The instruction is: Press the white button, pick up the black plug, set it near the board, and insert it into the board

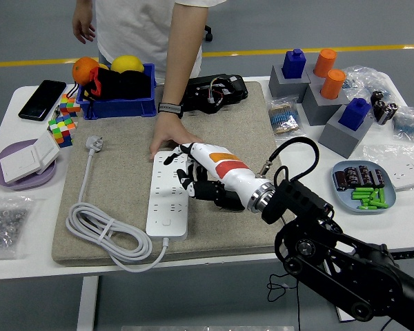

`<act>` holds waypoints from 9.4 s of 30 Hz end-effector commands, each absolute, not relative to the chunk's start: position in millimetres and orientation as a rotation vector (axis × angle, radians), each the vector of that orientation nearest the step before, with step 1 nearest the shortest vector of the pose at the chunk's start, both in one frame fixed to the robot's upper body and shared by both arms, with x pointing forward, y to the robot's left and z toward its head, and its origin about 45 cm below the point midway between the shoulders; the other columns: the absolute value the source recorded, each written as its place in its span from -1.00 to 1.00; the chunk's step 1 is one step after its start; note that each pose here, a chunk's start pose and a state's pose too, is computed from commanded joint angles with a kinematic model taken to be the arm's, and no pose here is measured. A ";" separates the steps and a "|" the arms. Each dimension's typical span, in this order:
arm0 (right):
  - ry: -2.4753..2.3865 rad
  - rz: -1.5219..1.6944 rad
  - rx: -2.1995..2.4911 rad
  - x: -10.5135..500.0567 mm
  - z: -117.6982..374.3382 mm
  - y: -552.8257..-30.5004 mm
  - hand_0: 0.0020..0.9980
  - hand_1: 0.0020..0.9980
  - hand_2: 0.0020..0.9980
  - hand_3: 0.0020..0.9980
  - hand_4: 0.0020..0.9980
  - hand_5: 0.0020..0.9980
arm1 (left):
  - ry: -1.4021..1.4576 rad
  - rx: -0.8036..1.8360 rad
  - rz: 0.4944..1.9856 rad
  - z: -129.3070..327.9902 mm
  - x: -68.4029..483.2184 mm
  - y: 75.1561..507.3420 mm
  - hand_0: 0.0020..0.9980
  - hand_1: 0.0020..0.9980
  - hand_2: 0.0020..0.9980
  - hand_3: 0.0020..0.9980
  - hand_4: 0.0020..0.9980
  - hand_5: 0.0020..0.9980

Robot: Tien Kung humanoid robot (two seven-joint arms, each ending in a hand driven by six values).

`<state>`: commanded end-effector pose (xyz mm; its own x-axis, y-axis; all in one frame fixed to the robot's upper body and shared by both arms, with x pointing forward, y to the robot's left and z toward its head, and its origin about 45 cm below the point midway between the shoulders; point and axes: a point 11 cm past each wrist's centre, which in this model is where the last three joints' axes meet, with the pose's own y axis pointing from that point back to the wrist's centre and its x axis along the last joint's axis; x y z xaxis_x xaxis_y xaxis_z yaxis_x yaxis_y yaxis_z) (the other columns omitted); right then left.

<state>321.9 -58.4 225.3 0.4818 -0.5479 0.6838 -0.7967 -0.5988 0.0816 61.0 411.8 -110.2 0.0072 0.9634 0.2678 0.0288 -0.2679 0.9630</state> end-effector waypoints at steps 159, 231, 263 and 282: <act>-1.236 0.569 2.240 344.5 143.3 -124.8 0.31 0.38 0.36 0.05 0.74 -1.00 | 1.085 1.424 1.386 -110.8 64.2 408.3 0.30 0.29 0.28 0.37 0.16 -0.95; -1.146 0.491 2.221 329.2 136.6 -128.4 0.05 0.15 0.24 0.06 0.70 -0.97 | 1.091 1.427 1.380 -111.6 61.4 407.0 0.30 0.29 0.29 0.37 0.16 -0.95; -1.219 0.522 2.247 318.7 153.4 -141.6 0.36 0.46 0.54 0.29 1.00 -0.59 | 1.097 1.422 1.388 -111.9 60.6 406.7 0.30 0.29 0.29 0.37 0.16 -0.95; -1.261 0.501 2.251 309.1 146.1 -158.6 0.34 0.42 0.50 -0.10 1.00 -0.62 | 1.086 1.416 1.383 -111.8 65.6 404.4 0.30 0.29 0.28 0.37 0.16 -0.95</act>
<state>309.1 -158.6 146.1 0.5014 -0.6753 0.5409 -0.8624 -0.4407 0.2493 65.6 404.4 -111.8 0.0090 0.9666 0.2560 0.0196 -0.2562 0.9664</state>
